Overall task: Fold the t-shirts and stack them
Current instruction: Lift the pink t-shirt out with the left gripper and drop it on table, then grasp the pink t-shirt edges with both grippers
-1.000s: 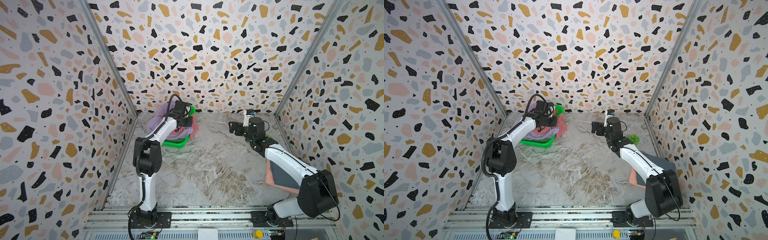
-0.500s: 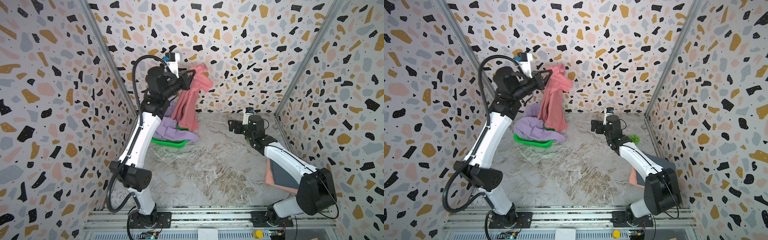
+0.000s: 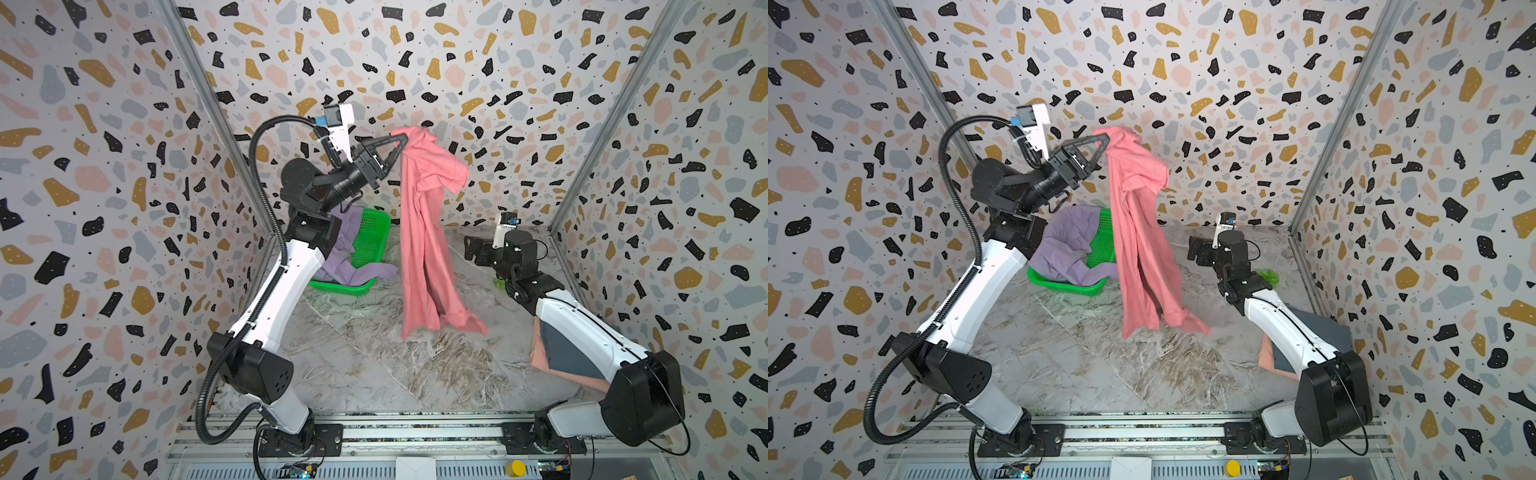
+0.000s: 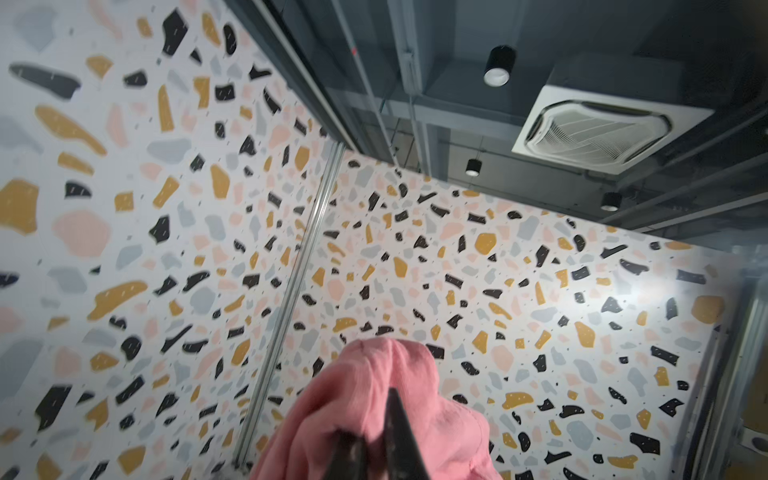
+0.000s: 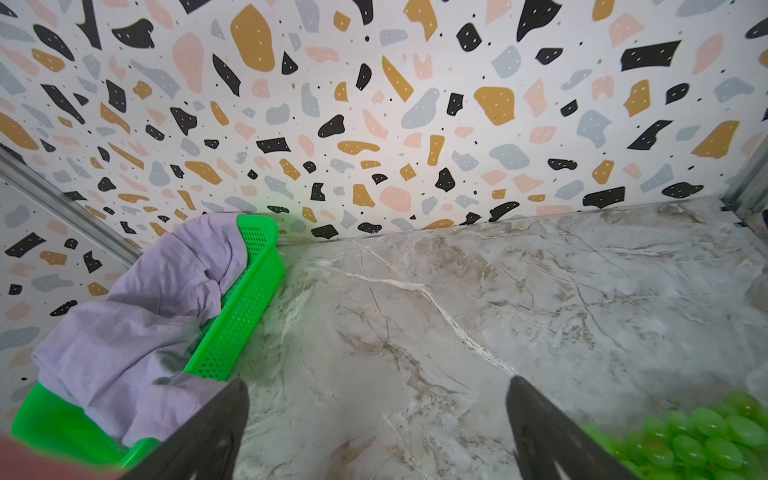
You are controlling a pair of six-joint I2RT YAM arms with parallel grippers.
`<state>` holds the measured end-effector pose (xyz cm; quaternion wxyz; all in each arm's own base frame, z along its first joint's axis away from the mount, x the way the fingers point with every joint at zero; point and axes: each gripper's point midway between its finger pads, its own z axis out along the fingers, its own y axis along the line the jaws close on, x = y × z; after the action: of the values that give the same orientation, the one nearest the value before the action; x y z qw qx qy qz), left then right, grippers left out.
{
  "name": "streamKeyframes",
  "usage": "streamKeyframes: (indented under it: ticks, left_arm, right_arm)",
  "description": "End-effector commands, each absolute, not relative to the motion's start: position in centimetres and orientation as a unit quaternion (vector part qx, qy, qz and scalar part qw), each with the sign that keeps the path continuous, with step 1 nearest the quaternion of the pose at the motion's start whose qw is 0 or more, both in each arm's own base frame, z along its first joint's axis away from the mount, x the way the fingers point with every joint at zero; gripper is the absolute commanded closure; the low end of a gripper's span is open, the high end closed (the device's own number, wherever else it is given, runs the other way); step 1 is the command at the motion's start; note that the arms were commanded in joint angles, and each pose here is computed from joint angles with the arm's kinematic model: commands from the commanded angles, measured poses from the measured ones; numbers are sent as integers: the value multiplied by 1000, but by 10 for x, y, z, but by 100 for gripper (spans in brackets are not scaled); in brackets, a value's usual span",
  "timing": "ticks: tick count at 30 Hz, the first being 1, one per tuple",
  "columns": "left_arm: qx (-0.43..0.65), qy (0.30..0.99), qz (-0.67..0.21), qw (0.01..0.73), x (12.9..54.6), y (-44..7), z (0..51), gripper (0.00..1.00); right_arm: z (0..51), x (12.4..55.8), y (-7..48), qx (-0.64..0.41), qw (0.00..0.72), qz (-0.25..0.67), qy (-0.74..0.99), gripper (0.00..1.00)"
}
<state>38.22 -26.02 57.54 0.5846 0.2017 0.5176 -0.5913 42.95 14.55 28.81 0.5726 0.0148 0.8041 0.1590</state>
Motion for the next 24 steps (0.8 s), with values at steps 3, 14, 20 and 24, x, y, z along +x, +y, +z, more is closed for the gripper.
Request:
streamKeyframes:
  ticks: [3,14,20,24]
  left_arm:
    - [94,727,-496,466,459,-269,399,50]
    - [47,817,-394,418,512,-263,292,51]
    - [38,885,-310,344,520,-251,221,42]
    - [10,884,-347,312,528,-277,182,43]
  right_arm:
    - [278,422,135,15,560,143,816,3]
    - [225,371,205,-149,463,238,841,1]
    - [191,356,241,-198,406,258,854,0]
    - [179,354,275,-239,392,265,848,0]
